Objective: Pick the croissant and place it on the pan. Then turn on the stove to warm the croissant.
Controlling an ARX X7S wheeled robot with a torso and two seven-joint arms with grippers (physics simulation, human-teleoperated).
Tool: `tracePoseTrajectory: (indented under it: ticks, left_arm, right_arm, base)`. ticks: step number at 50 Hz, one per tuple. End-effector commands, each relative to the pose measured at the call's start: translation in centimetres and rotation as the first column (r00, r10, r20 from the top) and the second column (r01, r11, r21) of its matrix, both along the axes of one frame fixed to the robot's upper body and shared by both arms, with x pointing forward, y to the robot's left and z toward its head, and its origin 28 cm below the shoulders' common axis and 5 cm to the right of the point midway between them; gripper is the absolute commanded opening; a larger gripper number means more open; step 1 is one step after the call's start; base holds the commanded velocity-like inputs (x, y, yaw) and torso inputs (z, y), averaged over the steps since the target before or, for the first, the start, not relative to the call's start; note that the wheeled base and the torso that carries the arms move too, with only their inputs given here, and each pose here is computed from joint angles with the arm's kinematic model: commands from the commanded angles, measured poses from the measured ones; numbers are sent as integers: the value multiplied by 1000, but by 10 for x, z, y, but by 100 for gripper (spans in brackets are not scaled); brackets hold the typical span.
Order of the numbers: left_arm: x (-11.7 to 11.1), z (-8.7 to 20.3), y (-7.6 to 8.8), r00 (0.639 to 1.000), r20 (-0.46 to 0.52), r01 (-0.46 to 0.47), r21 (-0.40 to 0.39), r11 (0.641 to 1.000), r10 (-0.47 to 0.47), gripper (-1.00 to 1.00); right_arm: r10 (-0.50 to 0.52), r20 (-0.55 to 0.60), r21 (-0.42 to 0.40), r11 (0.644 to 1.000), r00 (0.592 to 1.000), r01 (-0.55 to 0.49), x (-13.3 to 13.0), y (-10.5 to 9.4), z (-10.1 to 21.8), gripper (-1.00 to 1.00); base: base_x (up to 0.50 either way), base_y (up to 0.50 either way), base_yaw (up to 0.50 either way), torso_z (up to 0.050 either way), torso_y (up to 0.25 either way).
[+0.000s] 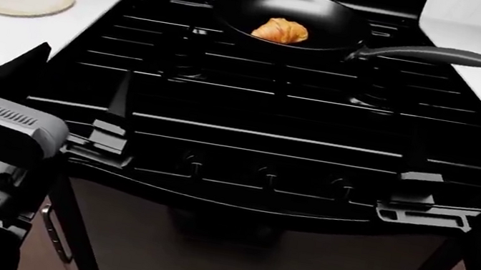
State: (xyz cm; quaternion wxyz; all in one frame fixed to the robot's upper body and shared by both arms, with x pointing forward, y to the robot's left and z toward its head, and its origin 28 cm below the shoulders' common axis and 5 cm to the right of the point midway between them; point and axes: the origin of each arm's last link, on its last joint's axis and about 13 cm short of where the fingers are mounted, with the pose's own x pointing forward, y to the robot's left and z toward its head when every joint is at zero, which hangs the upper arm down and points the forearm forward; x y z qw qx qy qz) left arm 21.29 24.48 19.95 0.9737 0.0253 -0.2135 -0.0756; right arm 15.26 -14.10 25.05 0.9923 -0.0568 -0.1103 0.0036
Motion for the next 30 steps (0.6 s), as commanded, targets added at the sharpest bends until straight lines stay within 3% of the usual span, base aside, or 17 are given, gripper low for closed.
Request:
tracePoseTrajectory:
  ticks: [1,5,13,30]
  left_arm:
    - [0,-2,-2,999,46,16,36,999,-17,100]
    - [0,-4,-1,998,62,10,45,999,-12,100]
    - [-4,-14,-1,997,66,23,77,997,-28,100]
    - [-5,-21,3,997,75,-11,49,999,7,100]
  right_arm:
    - [-31,29,-23,999,999,31,2,1,-9,100]
    - [-19,82,-53,998,996,24,-2,5,-10,100]
    - [-13,100,-14,1000,995,14,-3,7,-18,100]
    - [5,114,-20,1000,993,-2,-4,9,-29,100]
  base:
    - [0,0,0,-50,0]
    - [0,0,0,-50,0]
    - [0,0,0,-50,0]
    - [0,0,0,-50,0]
